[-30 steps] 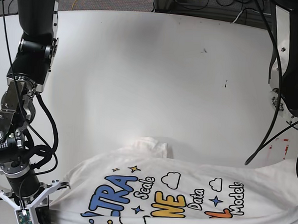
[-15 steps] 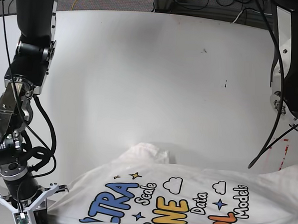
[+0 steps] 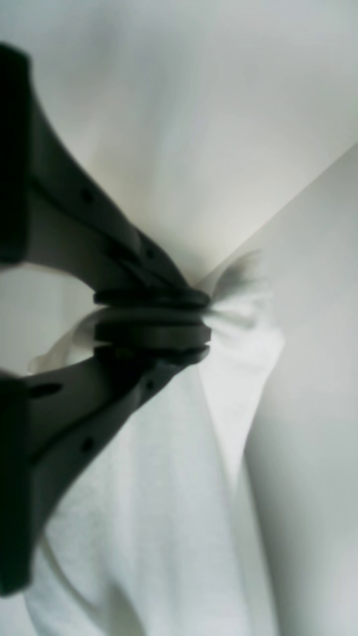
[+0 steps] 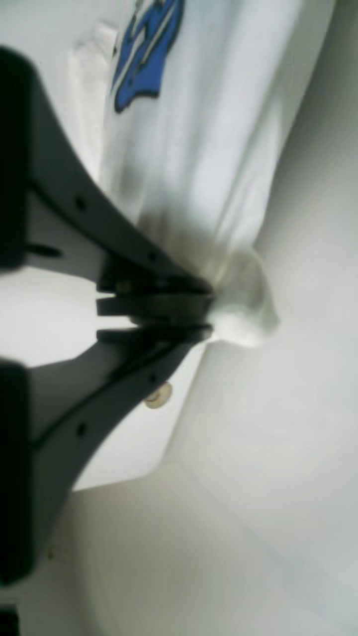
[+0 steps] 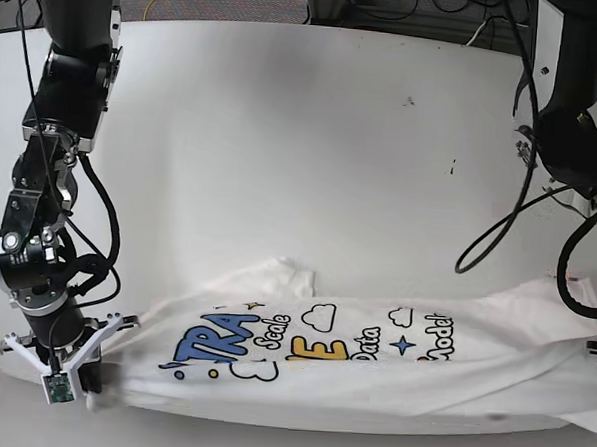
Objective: Fold the T-shirt properly
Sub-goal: 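Swing the lifted shirt with both grippers, stretching it between them, then lay the stretched shirt flat on the table with both grippers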
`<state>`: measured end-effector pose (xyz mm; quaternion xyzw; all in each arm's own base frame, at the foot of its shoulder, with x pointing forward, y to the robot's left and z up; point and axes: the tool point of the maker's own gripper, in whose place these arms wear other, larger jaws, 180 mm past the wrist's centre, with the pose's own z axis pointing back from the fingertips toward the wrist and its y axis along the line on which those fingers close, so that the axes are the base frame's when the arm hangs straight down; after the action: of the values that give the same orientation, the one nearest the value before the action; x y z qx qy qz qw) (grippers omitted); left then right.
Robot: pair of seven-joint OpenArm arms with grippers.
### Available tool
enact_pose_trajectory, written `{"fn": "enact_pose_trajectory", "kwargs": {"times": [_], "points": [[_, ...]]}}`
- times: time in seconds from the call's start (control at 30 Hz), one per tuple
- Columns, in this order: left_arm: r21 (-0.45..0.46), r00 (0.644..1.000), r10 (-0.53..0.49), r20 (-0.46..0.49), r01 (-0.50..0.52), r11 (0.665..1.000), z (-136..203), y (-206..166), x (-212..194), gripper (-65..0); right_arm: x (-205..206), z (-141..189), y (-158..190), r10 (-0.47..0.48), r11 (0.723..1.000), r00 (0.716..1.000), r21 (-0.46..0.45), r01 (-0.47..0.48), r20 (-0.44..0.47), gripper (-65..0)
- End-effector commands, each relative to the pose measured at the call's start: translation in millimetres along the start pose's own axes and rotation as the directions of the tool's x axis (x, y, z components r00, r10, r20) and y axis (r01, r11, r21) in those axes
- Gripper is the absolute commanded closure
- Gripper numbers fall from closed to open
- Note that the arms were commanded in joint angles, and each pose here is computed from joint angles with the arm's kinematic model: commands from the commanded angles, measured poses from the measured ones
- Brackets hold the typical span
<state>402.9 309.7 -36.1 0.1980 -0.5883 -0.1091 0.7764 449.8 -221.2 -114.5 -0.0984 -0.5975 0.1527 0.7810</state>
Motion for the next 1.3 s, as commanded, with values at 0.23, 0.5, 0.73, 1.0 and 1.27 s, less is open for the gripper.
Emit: {"fn": "enact_pose_trajectory", "kwargs": {"times": [0.23, 0.5, 0.73, 1.0, 1.27], "points": [[-0.004, 0.995, -0.050, -0.085, 0.049, 0.999, 13, -14, -39, -1.5, -36, 24, 8, -0.011, 1.000, 0.999, -0.017, 0.011, -0.051, 0.0], [-0.051, 0.982, -0.031, -0.186, 0.022, 0.998, 22, -28, -91, -1.6, -73, 32, 22, -0.044, 0.999, 0.991, 0.010, 0.046, -0.123, 0.0], [-0.085, 0.941, -0.027, -0.339, -0.002, 0.996, 31, -40, -154, -1.6, -98, 38, 26, -0.059, 0.998, 0.983, 0.009, 0.061, -0.176, 0.0], [-0.101, 0.913, -0.018, -0.408, -0.025, 0.995, 41, -48, -188, -2.1, -118, 44, 29, -0.076, 0.997, 0.972, 0.007, 0.080, -0.220, 0.0], [-0.111, 0.887, 0.006, -0.461, -0.064, 0.992, 52, -57, -217, -2.2, -139, 48, 29, -0.104, 0.994, 0.961, -0.004, 0.106, -0.258, 0.0]]}}
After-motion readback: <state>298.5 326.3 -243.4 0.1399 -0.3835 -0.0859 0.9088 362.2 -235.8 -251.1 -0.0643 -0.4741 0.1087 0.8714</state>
